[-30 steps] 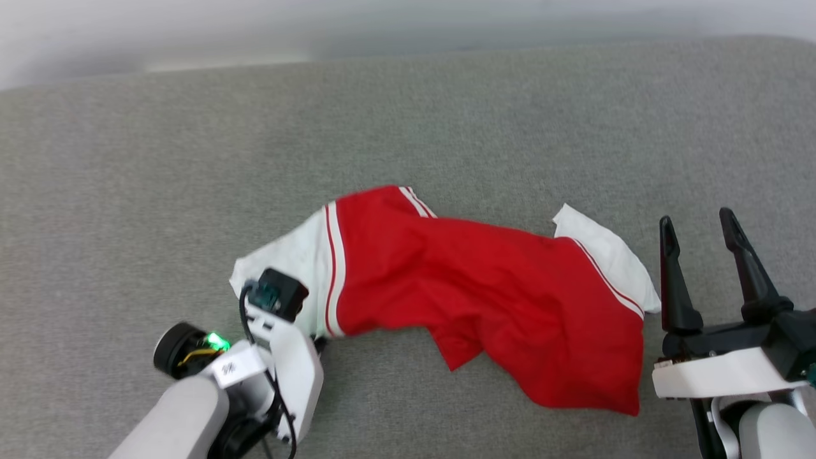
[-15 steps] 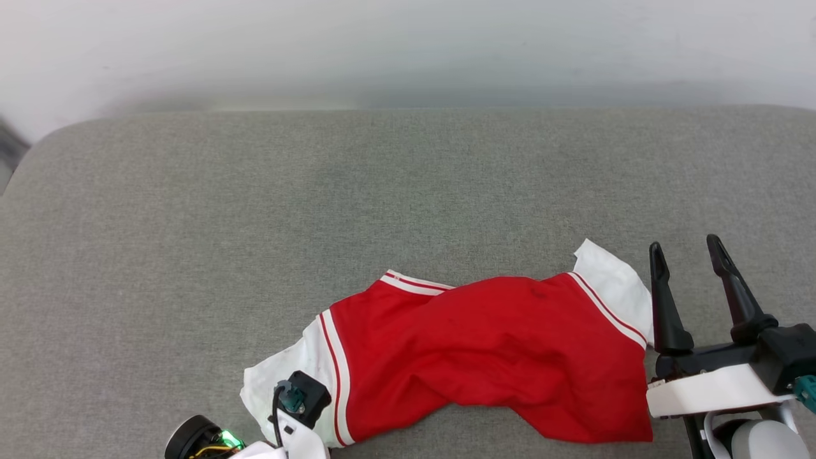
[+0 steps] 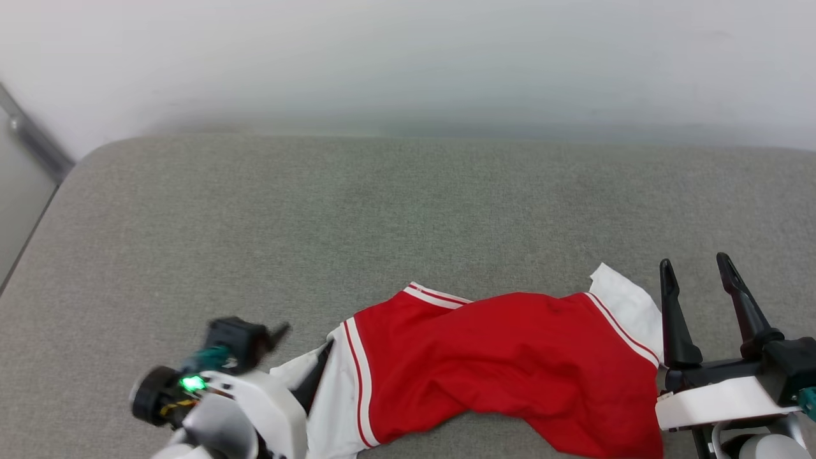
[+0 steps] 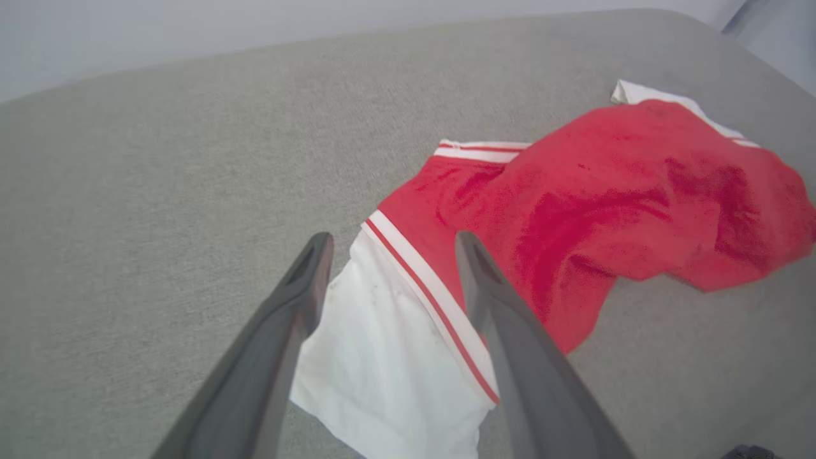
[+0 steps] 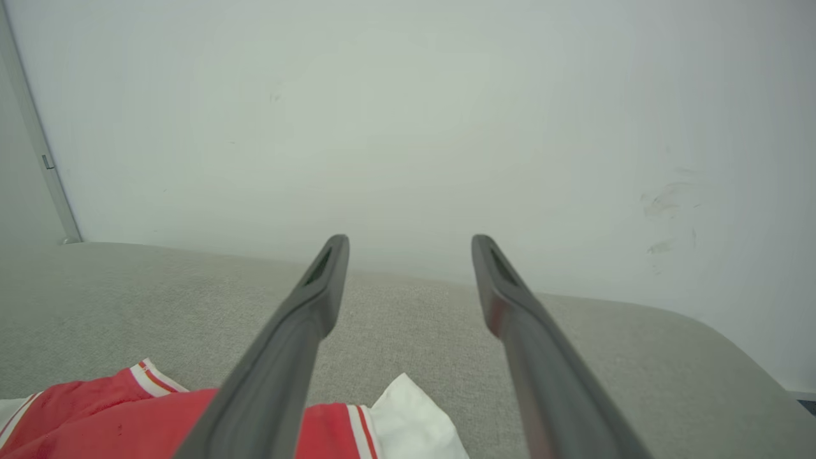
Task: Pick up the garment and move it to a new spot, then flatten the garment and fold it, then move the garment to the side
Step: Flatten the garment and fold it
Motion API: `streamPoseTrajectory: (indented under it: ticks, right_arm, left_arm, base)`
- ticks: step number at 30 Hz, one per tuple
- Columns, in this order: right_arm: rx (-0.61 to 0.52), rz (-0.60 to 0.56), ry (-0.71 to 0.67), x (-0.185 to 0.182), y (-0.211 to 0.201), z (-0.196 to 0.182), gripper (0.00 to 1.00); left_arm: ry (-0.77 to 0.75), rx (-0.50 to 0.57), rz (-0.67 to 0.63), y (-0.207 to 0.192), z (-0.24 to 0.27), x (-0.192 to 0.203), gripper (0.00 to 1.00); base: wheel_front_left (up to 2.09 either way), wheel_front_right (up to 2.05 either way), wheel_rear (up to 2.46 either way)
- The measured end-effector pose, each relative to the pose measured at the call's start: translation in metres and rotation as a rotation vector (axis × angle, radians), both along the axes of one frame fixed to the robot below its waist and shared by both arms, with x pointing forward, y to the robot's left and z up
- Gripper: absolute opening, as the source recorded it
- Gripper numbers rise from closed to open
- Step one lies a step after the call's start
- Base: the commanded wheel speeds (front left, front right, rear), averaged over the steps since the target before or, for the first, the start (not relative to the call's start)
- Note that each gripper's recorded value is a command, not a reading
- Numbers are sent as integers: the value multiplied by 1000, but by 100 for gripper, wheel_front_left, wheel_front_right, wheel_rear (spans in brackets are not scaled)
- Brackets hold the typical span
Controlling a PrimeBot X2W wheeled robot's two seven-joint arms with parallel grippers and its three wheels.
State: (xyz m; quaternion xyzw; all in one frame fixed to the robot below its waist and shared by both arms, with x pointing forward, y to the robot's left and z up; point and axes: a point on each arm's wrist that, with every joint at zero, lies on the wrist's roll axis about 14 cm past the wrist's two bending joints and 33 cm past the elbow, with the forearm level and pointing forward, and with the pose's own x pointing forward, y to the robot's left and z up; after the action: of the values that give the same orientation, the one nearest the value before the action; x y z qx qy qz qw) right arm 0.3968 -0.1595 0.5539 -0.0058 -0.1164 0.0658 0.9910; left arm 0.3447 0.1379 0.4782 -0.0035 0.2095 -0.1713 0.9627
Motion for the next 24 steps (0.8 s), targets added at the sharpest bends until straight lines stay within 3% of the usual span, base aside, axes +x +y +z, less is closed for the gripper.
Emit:
streamPoseTrajectory:
  ticks: [6, 9, 13, 15, 24]
  right_arm:
    - [4, 14, -10, -3, 5, 4, 100]
    - [-6, 15, -11, -3, 5, 4, 100]
    - [-53, 14, 14, 1, 6, -4, 100]
    - [-59, 15, 90, 7, 8, -17, 100]
    - [-324, 99, 574, 49, 6, -74, 100]
  left_arm:
    - [-401, -97, 167, 32, 70, 18, 100]
    - [-515, -122, 246, 47, 75, 14, 100]
    - [-549, -111, 283, 54, 67, 10, 100]
    - [-544, -109, 291, 55, 62, 10, 100]
    - [-526, -92, 299, 57, 50, 23, 100]
  base:
    - [0, 0, 0]
    - [0, 0, 0]
    - [0, 0, 0]
    - [0, 0, 0]
    - [0, 0, 0]
